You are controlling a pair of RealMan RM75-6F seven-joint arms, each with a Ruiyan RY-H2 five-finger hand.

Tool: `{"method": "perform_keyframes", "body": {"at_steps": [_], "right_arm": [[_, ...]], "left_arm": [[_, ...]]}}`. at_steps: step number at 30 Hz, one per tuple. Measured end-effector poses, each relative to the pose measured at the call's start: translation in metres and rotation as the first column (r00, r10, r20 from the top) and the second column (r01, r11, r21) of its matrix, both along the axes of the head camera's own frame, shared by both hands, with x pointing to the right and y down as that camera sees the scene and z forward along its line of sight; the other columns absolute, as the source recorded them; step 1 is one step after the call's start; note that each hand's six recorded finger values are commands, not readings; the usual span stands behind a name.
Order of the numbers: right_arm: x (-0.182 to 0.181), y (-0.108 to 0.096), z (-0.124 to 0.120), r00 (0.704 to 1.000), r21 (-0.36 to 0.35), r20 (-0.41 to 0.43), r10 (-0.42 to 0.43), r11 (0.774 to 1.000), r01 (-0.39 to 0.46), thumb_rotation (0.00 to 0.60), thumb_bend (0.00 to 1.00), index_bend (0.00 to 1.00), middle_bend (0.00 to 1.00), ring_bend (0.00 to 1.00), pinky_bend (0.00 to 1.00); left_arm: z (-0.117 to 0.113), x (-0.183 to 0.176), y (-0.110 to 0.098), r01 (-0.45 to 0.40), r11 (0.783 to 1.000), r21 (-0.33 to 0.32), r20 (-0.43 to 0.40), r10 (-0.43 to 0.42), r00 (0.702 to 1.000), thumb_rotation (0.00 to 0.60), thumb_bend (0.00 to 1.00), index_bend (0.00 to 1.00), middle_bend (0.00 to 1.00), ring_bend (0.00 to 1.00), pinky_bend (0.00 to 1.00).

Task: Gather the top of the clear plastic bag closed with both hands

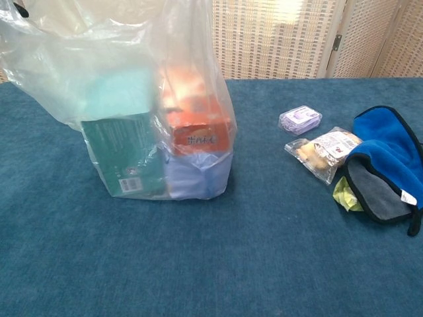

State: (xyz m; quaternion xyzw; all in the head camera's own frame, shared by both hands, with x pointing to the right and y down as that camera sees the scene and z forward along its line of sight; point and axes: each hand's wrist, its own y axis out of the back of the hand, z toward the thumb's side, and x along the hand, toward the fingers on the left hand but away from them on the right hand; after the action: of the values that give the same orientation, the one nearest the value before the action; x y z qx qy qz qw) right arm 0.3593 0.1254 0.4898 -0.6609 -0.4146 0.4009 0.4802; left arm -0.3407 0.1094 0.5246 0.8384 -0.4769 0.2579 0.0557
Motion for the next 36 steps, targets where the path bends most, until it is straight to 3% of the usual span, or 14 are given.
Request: {"method": "perform_keyframes", "body": {"at_steps": [7, 18, 23, 30, 36], "right_arm": [[-0.054, -0.037, -0.025, 0.990, 0.057, 0.068, -0.123, 0.991, 0.120, 0.600, 0.05, 0.12, 0.17, 0.12, 0.22], [-0.112, -0.077, -0.051, 0.969, 0.127, 0.127, -0.210, 0.973, 0.194, 0.600, 0.05, 0.12, 0.16, 0.12, 0.22], [-0.136, -0.088, -0.053, 0.961, 0.138, 0.129, -0.246, 0.964, 0.229, 0.600, 0.05, 0.12, 0.15, 0.12, 0.22], [-0.173, -0.099, -0.047, 0.942, 0.145, 0.124, -0.313, 0.945, 0.295, 0.600, 0.07, 0.12, 0.15, 0.12, 0.22], [-0.204, -0.107, -0.038, 0.920, 0.133, 0.150, -0.363, 0.929, 0.345, 0.600, 0.07, 0.12, 0.16, 0.12, 0.22]], "left_arm": [[0.000, 0.006, 0.003, -0.006, 1.000, -0.023, -0.049, 0.005, 0.999, 0.305, 0.23, 0.23, 0.22, 0.26, 0.28], [0.002, 0.034, 0.002, -0.049, 0.992, -0.119, -0.220, 0.021, 0.975, 0.306, 0.23, 0.24, 0.24, 0.28, 0.28], [0.009, 0.043, -0.002, -0.066, 0.988, -0.138, -0.255, 0.029, 0.966, 0.305, 0.23, 0.26, 0.26, 0.28, 0.29], [0.018, 0.058, -0.011, -0.046, 0.982, -0.185, -0.352, -0.023, 0.936, 0.308, 0.23, 0.28, 0.29, 0.30, 0.32], [0.020, 0.065, -0.016, -0.036, 0.976, -0.216, -0.385, -0.051, 0.921, 0.308, 0.23, 0.28, 0.29, 0.31, 0.34]]}}
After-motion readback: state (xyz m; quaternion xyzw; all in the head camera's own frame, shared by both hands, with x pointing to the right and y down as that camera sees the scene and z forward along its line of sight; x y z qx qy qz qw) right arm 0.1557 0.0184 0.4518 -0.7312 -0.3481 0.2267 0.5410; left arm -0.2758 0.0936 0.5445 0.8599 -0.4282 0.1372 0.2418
